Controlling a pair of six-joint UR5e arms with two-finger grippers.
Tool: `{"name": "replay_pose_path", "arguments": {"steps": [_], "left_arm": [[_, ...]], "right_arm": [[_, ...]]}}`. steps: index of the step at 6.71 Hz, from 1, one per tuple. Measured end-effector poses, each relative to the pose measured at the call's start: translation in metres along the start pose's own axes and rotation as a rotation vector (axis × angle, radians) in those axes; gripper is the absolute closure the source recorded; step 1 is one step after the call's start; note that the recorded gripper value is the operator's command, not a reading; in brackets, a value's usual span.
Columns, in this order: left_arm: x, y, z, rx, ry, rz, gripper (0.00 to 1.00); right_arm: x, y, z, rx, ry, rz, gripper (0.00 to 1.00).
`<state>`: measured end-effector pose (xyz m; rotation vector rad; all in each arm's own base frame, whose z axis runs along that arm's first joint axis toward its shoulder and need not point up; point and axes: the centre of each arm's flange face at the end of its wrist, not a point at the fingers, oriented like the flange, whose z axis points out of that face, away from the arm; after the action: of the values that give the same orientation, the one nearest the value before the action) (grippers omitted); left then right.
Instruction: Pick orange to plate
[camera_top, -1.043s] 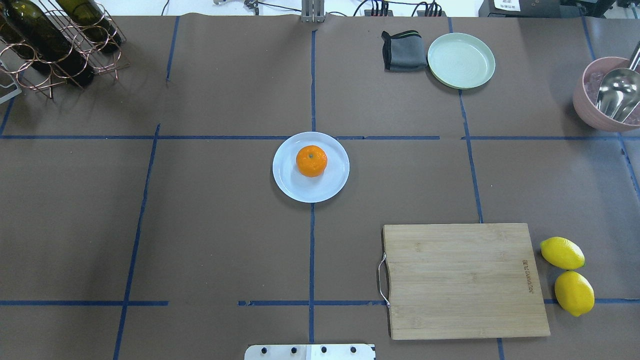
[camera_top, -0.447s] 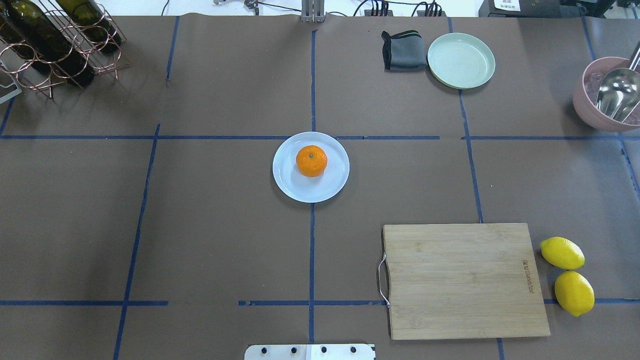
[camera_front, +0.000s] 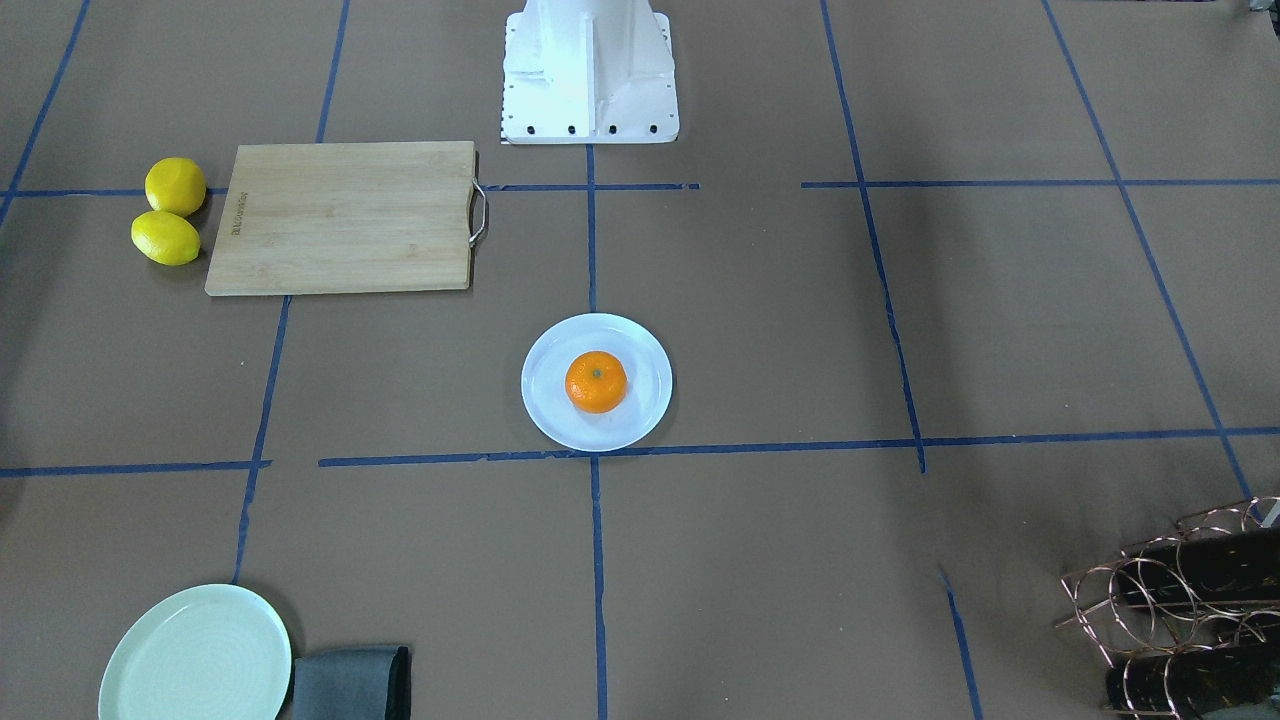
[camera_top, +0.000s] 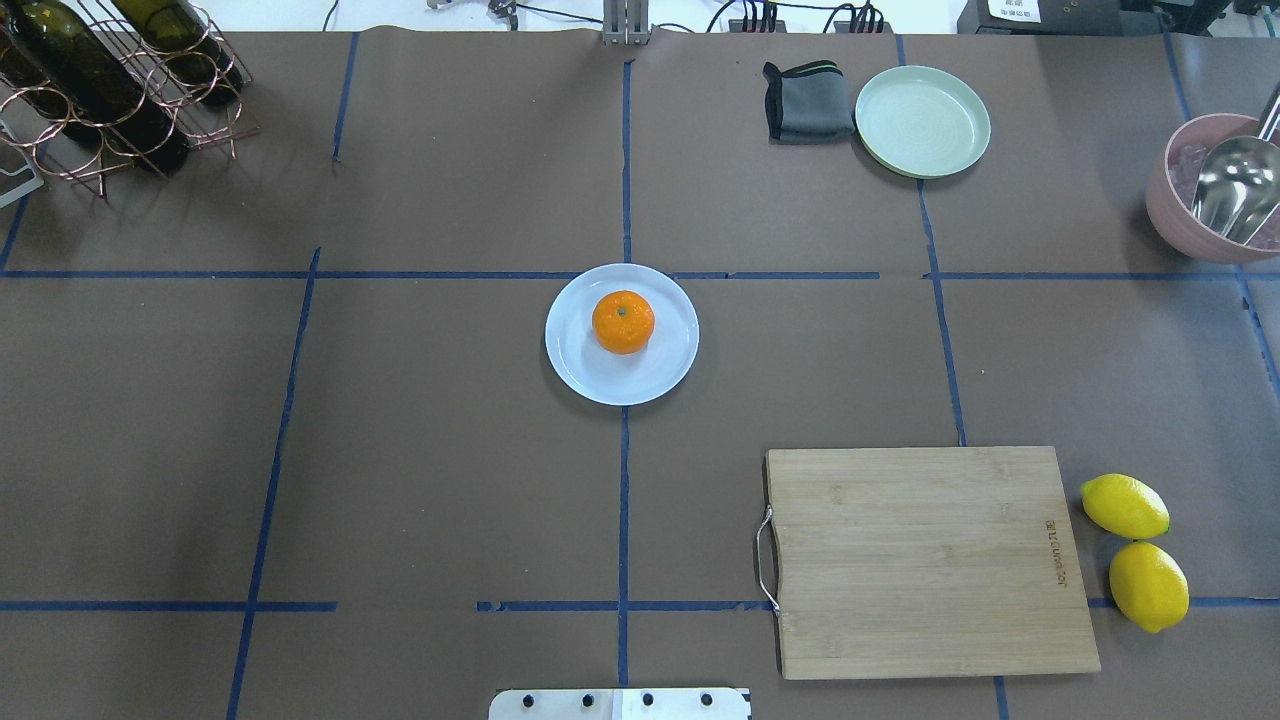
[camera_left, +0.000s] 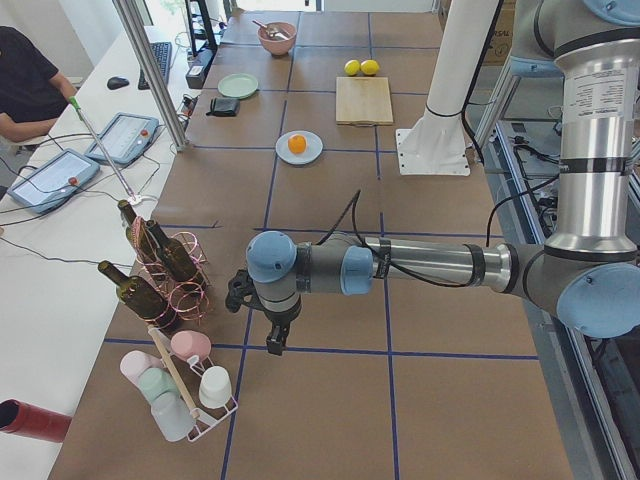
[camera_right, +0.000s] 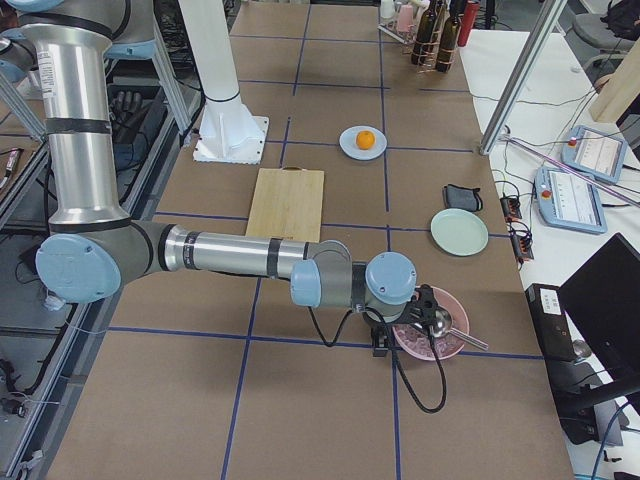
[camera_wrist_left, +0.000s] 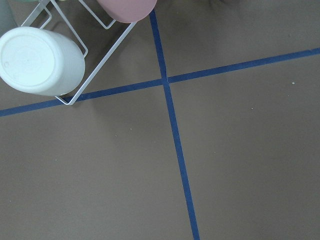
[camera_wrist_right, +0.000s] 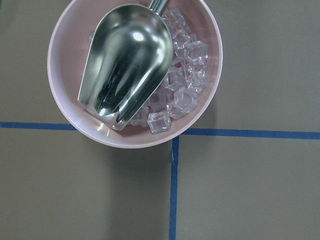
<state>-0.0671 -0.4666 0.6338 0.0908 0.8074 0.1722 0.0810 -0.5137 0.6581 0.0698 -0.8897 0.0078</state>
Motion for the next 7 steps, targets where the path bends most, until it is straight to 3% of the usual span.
{"name": "replay_pose_path", "arguments": {"steps": [3, 7], "left_arm": [[-0.004, -0.002, 0.000, 0.000, 0.001, -0.116, 0.00], [-0.014, 0.002, -0.009, 0.020, -0.003, -0.156, 0.00]], "right_arm": [[-0.001, -0.002, -0.001, 0.002, 0.004, -0.002, 0.00], [0.000, -0.002, 0.000, 0.000, 0.005, 0.000, 0.00]]}}
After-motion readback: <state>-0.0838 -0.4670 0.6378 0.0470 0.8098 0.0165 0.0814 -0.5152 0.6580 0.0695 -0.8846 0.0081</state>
